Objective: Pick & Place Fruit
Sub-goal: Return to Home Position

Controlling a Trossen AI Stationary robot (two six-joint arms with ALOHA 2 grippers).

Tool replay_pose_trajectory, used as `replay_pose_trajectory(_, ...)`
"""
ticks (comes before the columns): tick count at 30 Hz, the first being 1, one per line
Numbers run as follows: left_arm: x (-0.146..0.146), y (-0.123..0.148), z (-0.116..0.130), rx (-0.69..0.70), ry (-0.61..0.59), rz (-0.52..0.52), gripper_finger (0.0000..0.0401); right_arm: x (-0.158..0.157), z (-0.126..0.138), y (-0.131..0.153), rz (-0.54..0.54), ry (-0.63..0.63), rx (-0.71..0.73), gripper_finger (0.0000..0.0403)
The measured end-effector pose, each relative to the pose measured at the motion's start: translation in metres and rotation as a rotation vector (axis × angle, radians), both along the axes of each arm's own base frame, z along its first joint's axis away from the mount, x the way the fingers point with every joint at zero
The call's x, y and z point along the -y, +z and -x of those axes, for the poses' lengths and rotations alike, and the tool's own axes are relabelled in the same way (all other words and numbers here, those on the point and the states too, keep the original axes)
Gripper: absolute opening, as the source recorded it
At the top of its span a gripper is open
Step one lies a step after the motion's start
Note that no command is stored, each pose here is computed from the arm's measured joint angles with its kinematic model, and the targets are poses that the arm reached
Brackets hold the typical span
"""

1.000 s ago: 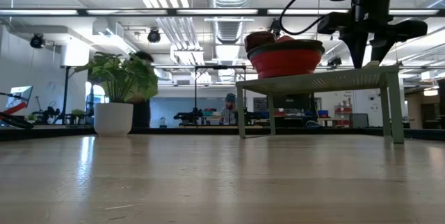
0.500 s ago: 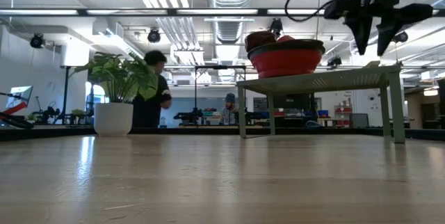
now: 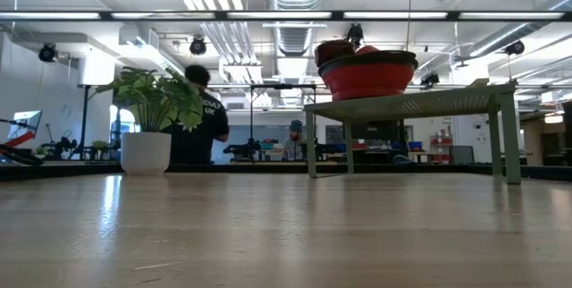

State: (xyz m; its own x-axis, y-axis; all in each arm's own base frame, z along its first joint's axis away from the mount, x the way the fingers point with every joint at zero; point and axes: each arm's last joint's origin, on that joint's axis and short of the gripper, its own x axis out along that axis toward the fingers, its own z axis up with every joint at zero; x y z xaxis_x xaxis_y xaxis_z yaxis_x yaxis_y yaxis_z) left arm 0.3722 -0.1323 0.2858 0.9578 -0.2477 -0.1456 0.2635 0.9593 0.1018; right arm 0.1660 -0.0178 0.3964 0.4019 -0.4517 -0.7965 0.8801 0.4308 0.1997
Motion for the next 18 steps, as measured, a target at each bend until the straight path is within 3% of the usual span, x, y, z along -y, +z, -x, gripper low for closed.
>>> replay_pose_trajectory(6,0.0,0.0,0.0,0.0,0.0,0.0,0.0355,-0.016,-0.004,0.02,0.224,0.131,0.075,0.0038)
replay_pose_trajectory(11,0.0,0.0,0.0,-0.006,0.003,0.022,0.0355,-0.025,-0.012,0.019,0.29,0.249,0.085,0.0011)
replay_pose_trajectory(13,0.0,0.0,0.0,-0.016,0.01,0.064,0.0355,-0.029,-0.017,0.015,0.311,0.289,0.09,0.001)
replay_pose_trajectory(16,-0.003,0.0,-0.001,-0.005,0.022,0.019,0.0355,-0.034,-0.025,0.006,0.342,0.343,0.088,0.0012)
replay_pose_trajectory(18,-0.006,-0.004,0.0,-0.068,0.038,0.039,0.0355,-0.038,-0.029,0.0,0.356,0.373,0.09,0.0012)
